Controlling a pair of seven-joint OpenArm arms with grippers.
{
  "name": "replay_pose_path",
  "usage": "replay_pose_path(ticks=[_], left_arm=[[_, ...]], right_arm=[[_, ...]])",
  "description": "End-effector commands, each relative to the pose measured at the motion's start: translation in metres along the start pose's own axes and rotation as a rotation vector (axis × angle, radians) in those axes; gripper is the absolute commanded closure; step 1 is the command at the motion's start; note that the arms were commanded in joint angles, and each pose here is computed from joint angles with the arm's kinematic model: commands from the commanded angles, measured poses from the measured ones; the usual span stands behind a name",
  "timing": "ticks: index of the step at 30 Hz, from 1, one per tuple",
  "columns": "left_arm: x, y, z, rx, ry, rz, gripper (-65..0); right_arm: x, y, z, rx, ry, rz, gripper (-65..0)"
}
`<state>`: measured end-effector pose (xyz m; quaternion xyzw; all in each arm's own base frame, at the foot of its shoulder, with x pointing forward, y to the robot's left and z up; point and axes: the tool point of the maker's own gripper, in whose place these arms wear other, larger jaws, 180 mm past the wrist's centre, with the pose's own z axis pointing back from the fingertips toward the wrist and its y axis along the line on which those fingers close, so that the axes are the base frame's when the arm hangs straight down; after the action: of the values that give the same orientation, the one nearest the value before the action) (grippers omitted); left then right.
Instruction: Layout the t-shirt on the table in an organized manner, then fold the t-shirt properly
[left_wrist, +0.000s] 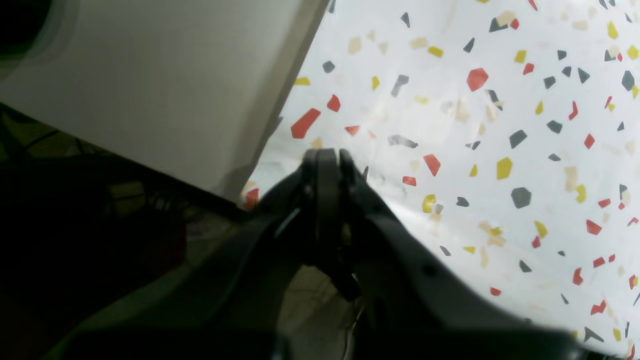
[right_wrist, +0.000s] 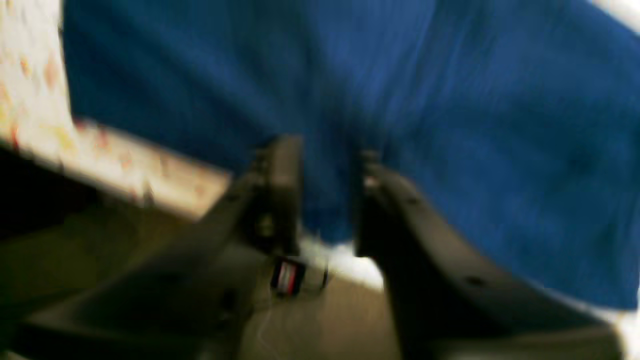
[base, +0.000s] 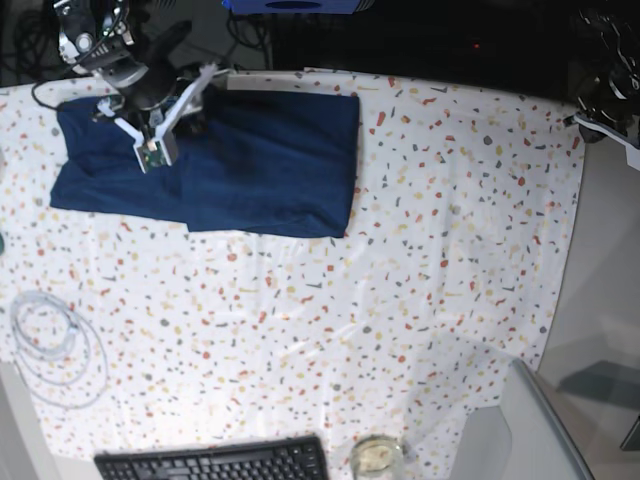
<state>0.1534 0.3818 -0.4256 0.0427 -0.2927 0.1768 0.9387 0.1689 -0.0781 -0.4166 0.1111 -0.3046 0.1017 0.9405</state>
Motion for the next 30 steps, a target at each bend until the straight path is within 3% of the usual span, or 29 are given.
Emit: replay_pose_path(ticks=[1,3,12,20,22,25,30], left_arm=[[0.014,-0.002,0.003,-0.008,-0.036,-0.028,0.0],[0.013,-0.005,0.002,-0.015,-0.032,-0.033,0.0],[0.006,-0.033,-0.008,-0.078,0.0,-0.083,0.0],[0.017,-0.1,-0.015,-0.218,-0.084,-0.159,0.0],[0.014,-0.128,-0.016,-0.278,-0.081,-0.193,0.0],[0.018,-0.186,-0.007,-0.398,-0.112,-0.26,0.0],[0.013,-0.289,0.017,-0.622,-0.15,-0.356,0.0]], right_arm=[[0.002,0.009,-0.002,0.022,-0.01,-0.005,-4.4],[-0.001,0.012,-0.012,0.029,0.007,-0.01,0.0],[-0.045,0.043,-0.031,0.097,0.133,-0.005,-1.4],[-0.048,0.044,-0.028,0.099,0.139,-0.006,-1.4],[-0.037,0.046,-0.02,0.106,0.104,-0.003,-1.4],[-0.008,0.023,-0.002,0.05,0.012,-0.01,-1.4],[0.019,-0.08,0.021,-0.211,-0.094,-0.153,-2.4]])
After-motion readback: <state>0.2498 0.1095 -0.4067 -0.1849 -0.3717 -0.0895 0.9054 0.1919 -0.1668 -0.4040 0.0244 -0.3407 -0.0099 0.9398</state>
